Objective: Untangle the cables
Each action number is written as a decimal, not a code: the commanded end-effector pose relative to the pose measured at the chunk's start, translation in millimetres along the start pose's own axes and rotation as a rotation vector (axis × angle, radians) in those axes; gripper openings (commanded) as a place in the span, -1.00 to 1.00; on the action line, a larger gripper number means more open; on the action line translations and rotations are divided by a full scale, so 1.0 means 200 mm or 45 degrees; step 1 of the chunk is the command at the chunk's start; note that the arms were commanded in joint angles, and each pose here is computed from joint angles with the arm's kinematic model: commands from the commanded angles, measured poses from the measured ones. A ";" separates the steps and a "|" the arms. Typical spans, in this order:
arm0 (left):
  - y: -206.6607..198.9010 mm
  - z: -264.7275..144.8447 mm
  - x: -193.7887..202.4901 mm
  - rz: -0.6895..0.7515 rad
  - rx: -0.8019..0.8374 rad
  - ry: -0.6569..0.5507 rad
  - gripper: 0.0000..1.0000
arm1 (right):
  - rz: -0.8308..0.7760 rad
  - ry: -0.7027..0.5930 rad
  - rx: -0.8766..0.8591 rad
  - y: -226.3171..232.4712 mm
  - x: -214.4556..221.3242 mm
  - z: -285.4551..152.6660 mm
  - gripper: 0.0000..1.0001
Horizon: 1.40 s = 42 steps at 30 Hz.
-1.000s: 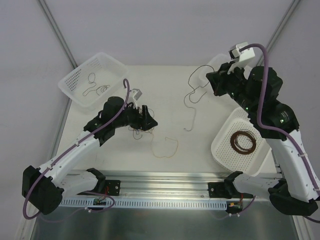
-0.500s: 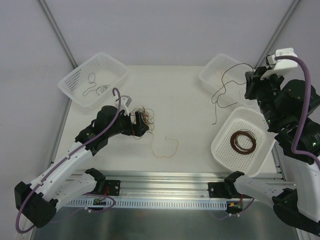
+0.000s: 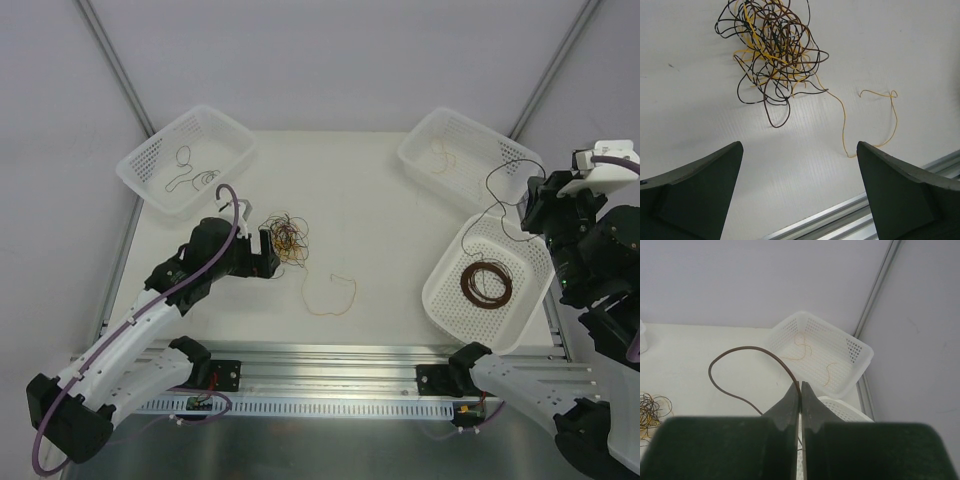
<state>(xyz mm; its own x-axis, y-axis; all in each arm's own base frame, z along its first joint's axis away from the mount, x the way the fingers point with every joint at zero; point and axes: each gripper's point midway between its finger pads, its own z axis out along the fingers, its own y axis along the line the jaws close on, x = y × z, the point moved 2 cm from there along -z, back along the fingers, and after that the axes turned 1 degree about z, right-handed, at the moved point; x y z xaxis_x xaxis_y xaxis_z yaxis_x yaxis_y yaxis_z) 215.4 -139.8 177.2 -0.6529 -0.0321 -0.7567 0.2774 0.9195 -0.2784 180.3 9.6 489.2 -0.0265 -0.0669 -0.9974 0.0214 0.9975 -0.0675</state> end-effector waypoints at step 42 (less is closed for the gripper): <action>0.08 -0.15 0.16 0.082 0.066 -0.163 0.98 | 1.037 1.142 0.861 -0.31 1.79 0.32 -0.99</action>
<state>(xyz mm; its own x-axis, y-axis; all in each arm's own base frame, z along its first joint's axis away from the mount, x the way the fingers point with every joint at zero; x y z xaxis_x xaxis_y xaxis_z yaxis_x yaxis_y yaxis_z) 178.6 -114.8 167.0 -0.5446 -0.0339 -0.8380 0.3403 0.9043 -0.2578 217.1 -71.2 138.8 -0.5293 0.7040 -0.4735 0.7341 0.6598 0.1604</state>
